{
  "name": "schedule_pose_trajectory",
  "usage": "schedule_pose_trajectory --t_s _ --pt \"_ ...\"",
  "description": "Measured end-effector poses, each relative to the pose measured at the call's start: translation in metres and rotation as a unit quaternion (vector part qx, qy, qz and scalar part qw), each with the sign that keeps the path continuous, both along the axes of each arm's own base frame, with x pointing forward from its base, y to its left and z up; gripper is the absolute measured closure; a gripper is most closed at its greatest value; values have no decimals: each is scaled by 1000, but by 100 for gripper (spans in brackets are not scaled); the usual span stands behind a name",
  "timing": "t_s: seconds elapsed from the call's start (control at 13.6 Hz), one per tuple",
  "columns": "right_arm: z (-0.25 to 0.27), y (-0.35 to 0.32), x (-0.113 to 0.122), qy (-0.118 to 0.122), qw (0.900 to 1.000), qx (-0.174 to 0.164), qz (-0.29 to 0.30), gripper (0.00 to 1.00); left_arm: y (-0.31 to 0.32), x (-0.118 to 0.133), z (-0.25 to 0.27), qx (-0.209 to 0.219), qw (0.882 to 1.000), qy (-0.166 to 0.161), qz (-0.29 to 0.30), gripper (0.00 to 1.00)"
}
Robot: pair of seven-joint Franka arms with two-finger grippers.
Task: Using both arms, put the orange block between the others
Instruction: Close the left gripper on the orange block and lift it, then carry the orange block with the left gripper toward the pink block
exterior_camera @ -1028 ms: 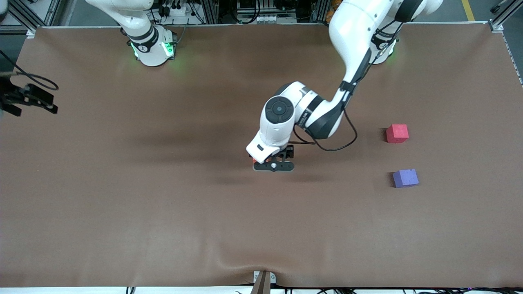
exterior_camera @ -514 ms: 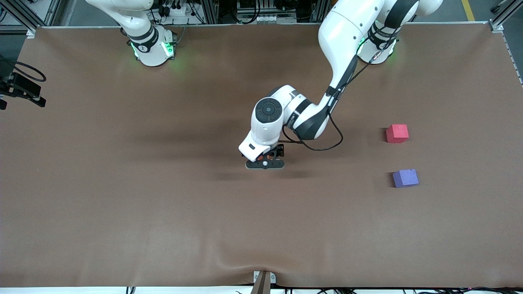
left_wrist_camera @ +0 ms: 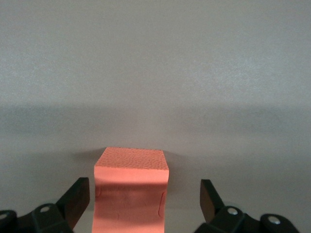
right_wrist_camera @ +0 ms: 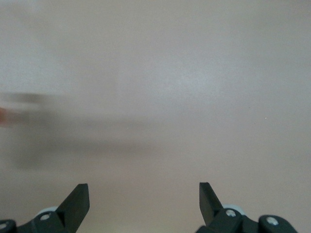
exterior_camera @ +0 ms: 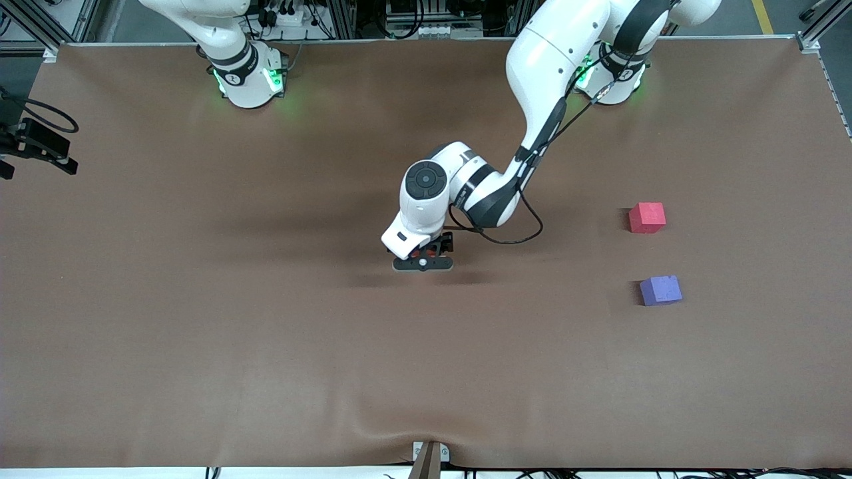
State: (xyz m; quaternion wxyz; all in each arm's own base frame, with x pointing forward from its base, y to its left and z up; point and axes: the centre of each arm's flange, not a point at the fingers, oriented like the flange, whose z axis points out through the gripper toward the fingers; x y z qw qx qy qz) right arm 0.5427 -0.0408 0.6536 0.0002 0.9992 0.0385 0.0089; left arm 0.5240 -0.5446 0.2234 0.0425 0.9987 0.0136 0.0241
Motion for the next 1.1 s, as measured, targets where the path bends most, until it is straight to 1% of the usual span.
schedule_pose_trajectory --t_s 0.37,0.66,0.81,0.88,1.03,1.1 --pt "1 15 1 0 1000 0 13 0 1 -1 -4 3 1000 2 -11 0" --pt "1 7 1 0 1000 0 6 0 2 -4 -16 10 1000 8 -12 0" --pt "1 6 1 0 1000 0 6 0 1 -7 -23 13 1000 11 -14 4" --pt "1 7 1 0 1000 0 7 0 1 -8 -25 14 1000 12 -14 11" --pt "1 8 1 0 1000 0 7 0 2 -8 -27 16 1000 14 -14 37" --pt "1 6 1 0 1000 0 6 0 2 -8 -25 18 1000 16 -14 44"
